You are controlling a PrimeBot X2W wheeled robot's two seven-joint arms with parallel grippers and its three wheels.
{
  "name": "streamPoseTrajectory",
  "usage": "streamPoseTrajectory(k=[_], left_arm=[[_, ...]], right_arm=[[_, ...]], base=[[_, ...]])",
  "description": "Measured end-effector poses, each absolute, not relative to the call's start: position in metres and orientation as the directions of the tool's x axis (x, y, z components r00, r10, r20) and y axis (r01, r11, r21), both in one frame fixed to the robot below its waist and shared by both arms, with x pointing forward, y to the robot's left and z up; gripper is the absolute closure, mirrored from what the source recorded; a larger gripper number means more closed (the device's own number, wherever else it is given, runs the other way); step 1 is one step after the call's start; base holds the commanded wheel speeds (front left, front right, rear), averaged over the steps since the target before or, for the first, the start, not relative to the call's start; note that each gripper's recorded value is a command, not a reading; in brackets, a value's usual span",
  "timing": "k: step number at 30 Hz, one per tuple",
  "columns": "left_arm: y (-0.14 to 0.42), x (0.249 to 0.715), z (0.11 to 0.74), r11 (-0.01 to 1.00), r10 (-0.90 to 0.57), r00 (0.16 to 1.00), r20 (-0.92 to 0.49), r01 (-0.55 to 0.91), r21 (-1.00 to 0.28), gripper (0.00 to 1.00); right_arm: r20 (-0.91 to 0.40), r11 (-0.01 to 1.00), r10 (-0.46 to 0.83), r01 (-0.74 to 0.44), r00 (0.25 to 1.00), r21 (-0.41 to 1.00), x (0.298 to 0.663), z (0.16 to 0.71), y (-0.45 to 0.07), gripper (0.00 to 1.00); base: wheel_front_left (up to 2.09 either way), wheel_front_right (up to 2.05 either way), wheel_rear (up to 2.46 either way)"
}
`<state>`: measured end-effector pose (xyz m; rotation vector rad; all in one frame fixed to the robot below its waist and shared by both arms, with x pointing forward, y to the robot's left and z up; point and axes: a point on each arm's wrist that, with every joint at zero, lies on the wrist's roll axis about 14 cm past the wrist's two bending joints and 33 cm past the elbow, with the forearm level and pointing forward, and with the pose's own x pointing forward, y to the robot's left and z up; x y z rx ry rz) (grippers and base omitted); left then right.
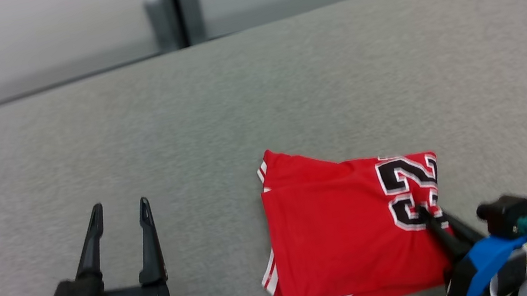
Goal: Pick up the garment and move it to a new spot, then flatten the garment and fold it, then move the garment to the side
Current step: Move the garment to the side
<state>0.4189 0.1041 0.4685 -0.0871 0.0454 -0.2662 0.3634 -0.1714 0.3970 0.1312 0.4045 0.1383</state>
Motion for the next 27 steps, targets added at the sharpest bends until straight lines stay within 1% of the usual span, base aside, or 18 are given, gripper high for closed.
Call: streamPoseTrajectory(k=[4, 9, 15, 21, 27], left_arm=[[0.07, 0.437, 0.47, 0.928, -0.361, 0.933, -0.012, 0.358, -0.103, 0.0], [0.051, 0.459, 0.464, 0.903, -0.42, 0.908, -0.001, 0.418, -0.102, 0.0], [0.042, 0.481, 0.459, 0.885, -0.454, 0.891, 0.023, 0.453, -0.106, 0.0], [0.043, 0.493, 0.45, 0.883, -0.459, 0.888, 0.028, 0.459, -0.1, 0.0], [0.044, 0.499, 0.441, 0.88, -0.466, 0.885, 0.023, 0.465, -0.096, 0.0]], right_arm=[[-0.372, 0.995, 0.072, -0.038, 0.925, 0.098, 0.374, 0.403, -0.212, 1.0], [-0.343, 1.0, -0.017, 0.023, 0.939, 0.014, 0.411, 0.41, -0.259, 1.0], [-0.331, 0.987, -0.132, 0.091, 0.934, -0.135, 0.45, 0.415, -0.322, 1.0], [-0.316, 0.963, -0.208, 0.138, 0.925, -0.231, 0.477, 0.416, -0.36, 1.0], [-0.303, 0.946, -0.254, 0.17, 0.918, -0.277, 0.492, 0.416, -0.376, 1.0]], base=[[0.0, 0.0, 0.0], [0.0, 0.0, 0.0], [0.0, 0.0, 0.0], [0.0, 0.0, 0.0], [0.0, 0.0, 0.0]])
